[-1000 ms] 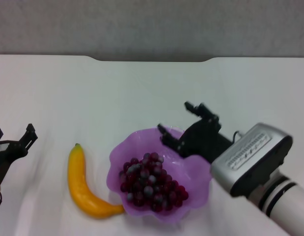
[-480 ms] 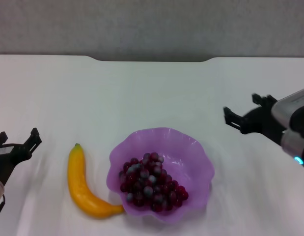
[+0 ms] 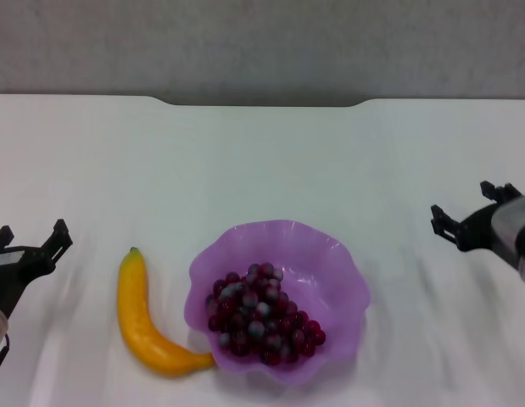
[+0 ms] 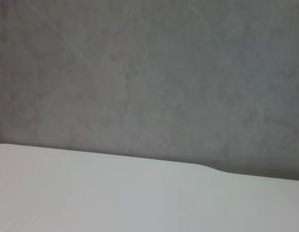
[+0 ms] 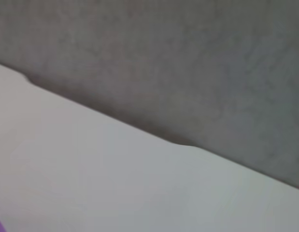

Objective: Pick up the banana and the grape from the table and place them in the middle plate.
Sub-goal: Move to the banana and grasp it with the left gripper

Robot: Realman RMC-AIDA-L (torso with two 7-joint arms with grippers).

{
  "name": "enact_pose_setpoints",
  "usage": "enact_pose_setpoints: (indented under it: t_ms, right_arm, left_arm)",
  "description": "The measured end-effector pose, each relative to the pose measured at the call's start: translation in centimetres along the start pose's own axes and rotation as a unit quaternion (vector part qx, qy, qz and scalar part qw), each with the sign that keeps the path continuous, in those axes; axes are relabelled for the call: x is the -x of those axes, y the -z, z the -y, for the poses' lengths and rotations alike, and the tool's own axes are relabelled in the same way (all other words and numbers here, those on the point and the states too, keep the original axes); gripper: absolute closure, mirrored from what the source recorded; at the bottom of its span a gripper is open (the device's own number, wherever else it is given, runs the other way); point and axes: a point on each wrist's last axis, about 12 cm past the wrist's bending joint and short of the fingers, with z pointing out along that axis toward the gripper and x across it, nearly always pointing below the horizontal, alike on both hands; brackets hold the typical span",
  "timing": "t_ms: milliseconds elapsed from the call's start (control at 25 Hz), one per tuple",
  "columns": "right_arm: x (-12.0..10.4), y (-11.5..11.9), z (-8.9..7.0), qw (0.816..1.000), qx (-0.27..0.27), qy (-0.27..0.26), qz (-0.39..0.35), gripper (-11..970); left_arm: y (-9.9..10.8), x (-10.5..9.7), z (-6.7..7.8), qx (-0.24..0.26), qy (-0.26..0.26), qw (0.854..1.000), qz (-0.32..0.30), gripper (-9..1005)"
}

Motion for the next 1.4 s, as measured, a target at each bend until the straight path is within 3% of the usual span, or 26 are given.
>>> enact_pose_setpoints:
  t_ms: [200, 360, 440, 640, 1000, 1280, 1400]
  right_arm:
    - [-3.4, -0.2, -0.1, 0.999, -0.037, 0.010, 0.009, 125]
    - [-5.5, 0.4, -0.5, 0.995, -0.064, 0.034, 0.074, 125]
    - [-5.8, 0.5, -0.3, 0.991, -0.059, 0.025, 0.117, 125]
    - [-6.0, 0.6, 0.6, 0.988, -0.061, -0.023, 0.141, 125]
    - [-6.8, -0.3, 1.7, 0.980, -0.049, -0.167, 0.100, 125]
    - [-7.2, -0.2, 1.7, 0.981, -0.049, -0.164, 0.093, 126]
    - [-7.4, -0.1, 1.9, 0.982, -0.051, -0.161, 0.089, 126]
  left_arm:
    - [0.0, 0.0, 0.0, 0.000, 0.001, 1.000, 0.003, 87]
    - [-0.2, 0.2, 0.2, -0.002, 0.003, 1.000, 0.003, 87]
    - [-0.2, 0.2, 0.3, -0.004, 0.003, 1.000, 0.003, 87]
    - [-0.4, 0.3, 0.5, -0.008, 0.005, 1.000, 0.004, 87]
    - [-0.5, 0.3, 0.6, -0.009, 0.010, 1.000, 0.001, 86]
    - [-1.4, 0.6, 2.5, -0.040, 0.018, 0.998, -0.037, 86]
    - [-0.9, 2.0, 3.2, -0.057, 0.036, 0.997, -0.035, 86]
